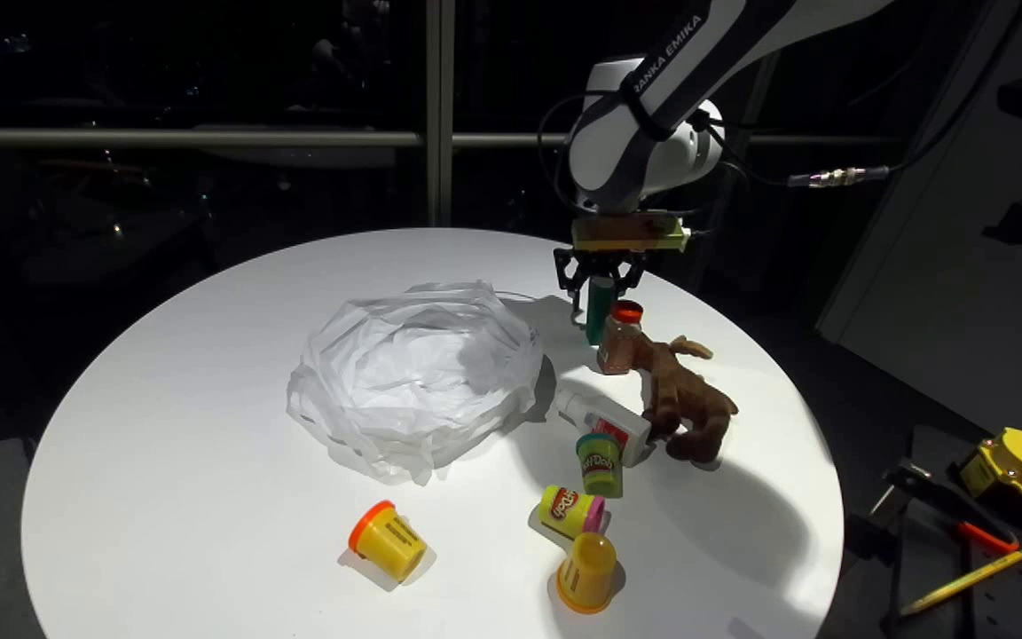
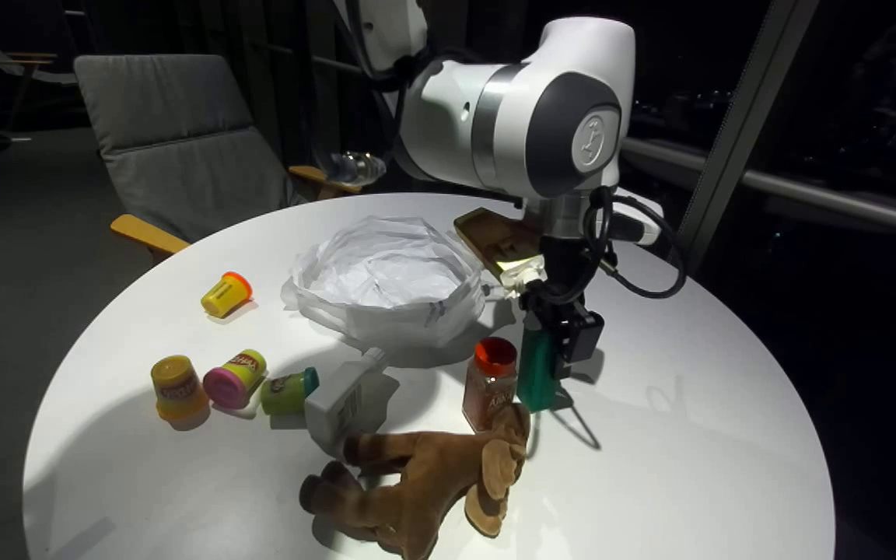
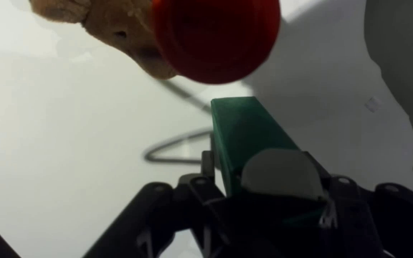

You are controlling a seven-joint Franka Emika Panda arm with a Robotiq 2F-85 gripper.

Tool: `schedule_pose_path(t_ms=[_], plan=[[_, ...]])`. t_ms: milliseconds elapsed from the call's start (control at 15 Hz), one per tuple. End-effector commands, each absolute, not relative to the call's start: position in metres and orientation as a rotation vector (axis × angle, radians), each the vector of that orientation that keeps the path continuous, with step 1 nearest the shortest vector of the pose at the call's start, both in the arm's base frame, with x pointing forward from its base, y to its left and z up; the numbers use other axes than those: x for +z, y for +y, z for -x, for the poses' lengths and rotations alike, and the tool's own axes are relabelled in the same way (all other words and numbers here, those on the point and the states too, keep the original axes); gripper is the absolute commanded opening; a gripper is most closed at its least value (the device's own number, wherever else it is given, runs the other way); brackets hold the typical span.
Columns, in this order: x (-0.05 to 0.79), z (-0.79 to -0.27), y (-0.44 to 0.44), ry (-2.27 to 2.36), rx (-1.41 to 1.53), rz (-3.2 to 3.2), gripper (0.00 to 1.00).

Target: Put the objects on the table into the plastic bag.

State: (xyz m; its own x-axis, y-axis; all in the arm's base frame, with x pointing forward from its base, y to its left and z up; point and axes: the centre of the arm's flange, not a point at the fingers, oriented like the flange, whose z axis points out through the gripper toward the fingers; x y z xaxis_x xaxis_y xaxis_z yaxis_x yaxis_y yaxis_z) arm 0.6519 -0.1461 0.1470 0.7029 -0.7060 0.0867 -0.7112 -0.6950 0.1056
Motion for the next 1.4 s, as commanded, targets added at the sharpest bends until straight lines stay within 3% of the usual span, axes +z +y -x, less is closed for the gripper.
schedule_pose_path(t_ms=[0, 133, 200, 933, 1333], plan=[[0.146, -0.647, -0.139, -1.238, 0.085, -2.674, 0.31], [0.145, -0.645, -0.132, -1.265, 0.087, -2.655, 0.16], [0.147, -0.648, -0.127, -1.265, 0.089, -2.662, 0.14], [0.243, -0.693, 0.057, -0.877, 0.300, -2.642, 0.14], [0.254, -0.707, 0.067, -0.576, 0.386, -2.691, 0.14]])
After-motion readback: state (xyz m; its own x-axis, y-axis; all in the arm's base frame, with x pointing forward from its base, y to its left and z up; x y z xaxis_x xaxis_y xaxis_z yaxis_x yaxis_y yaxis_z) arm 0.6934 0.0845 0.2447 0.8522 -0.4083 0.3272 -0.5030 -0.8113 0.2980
